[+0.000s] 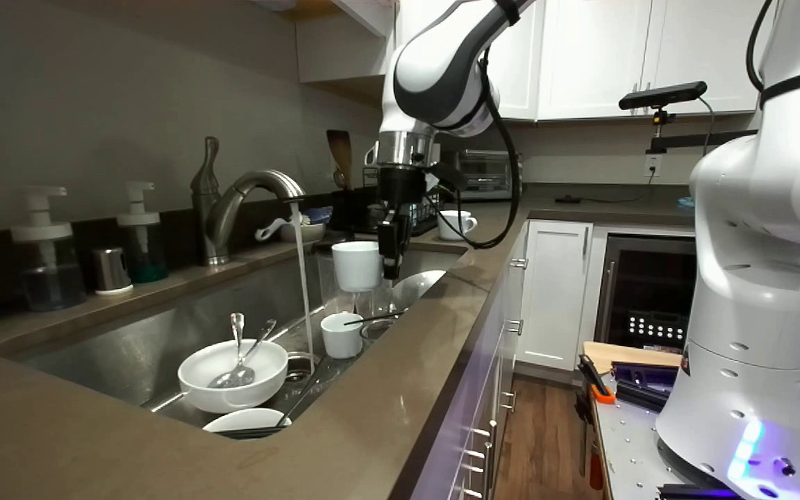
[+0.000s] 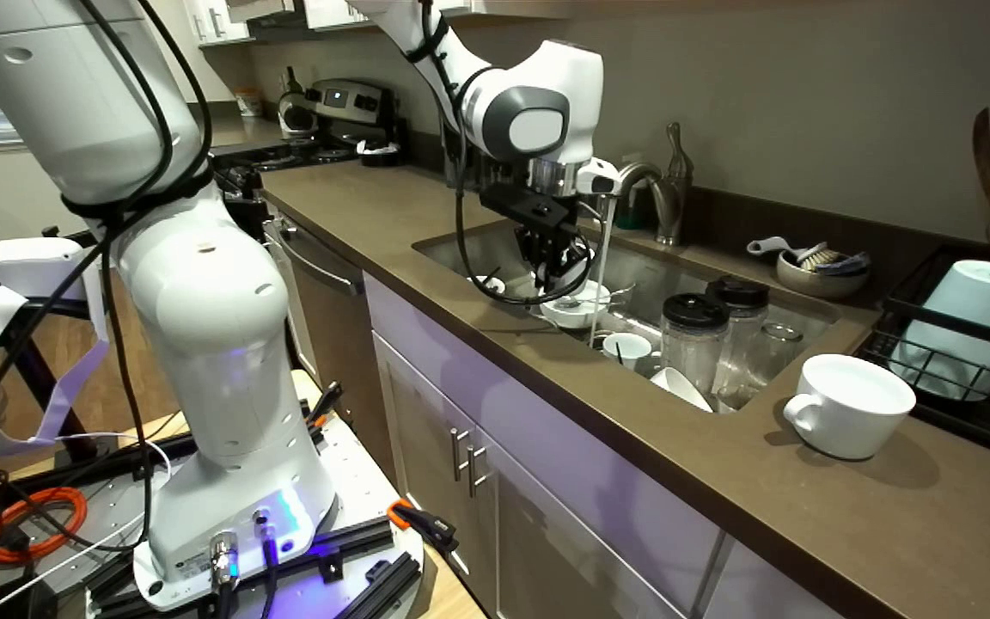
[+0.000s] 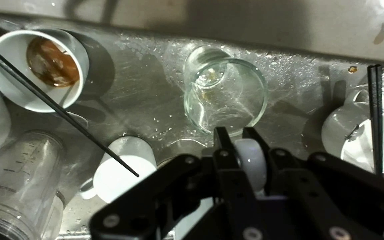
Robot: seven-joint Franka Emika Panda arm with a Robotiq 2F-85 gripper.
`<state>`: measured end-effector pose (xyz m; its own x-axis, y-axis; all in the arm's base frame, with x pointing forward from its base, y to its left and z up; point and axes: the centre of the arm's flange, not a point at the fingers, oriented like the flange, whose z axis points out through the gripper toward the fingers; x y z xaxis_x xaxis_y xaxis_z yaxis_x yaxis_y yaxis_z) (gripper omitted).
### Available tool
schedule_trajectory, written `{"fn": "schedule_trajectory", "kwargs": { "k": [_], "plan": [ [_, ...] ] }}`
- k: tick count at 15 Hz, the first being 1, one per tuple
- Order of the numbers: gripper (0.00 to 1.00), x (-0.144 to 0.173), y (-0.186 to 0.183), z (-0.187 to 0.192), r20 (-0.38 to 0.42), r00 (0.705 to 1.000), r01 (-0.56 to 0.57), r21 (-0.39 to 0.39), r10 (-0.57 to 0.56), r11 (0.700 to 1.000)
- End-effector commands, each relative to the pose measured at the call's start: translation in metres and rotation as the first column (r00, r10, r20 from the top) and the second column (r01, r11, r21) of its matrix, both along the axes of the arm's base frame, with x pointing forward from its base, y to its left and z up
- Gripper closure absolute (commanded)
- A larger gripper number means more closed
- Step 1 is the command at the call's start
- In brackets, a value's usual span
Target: Move the mug from the left side of the sink, put some water in it, then put it on the right side of the sink
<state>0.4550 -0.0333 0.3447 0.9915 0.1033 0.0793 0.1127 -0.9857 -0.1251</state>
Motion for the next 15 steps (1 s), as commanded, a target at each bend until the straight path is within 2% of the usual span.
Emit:
{"fn": "schedule_trajectory", "kwargs": {
  "k": [1, 7, 12, 13, 15],
  "plan": [
    [0.95, -0.015, -0.015, 0.017, 0.028, 0.998, 0.05, -0.004, -0.05, 0.999],
    [0.95, -0.031, -0.031, 0.03, 0.056, 0.993, 0.106, -0.005, -0.105, 0.994],
    [0.95, -0.05, -0.048, 0.038, 0.075, 0.976, 0.207, -0.007, -0.206, 0.978],
    [0.84, -0.032, -0.043, 0.024, 0.044, 0.986, 0.159, 0.007, -0.159, 0.987],
    [0.84, -0.038, -0.049, 0.025, 0.046, 0.982, 0.183, 0.006, -0.183, 0.983]
  ]
}}
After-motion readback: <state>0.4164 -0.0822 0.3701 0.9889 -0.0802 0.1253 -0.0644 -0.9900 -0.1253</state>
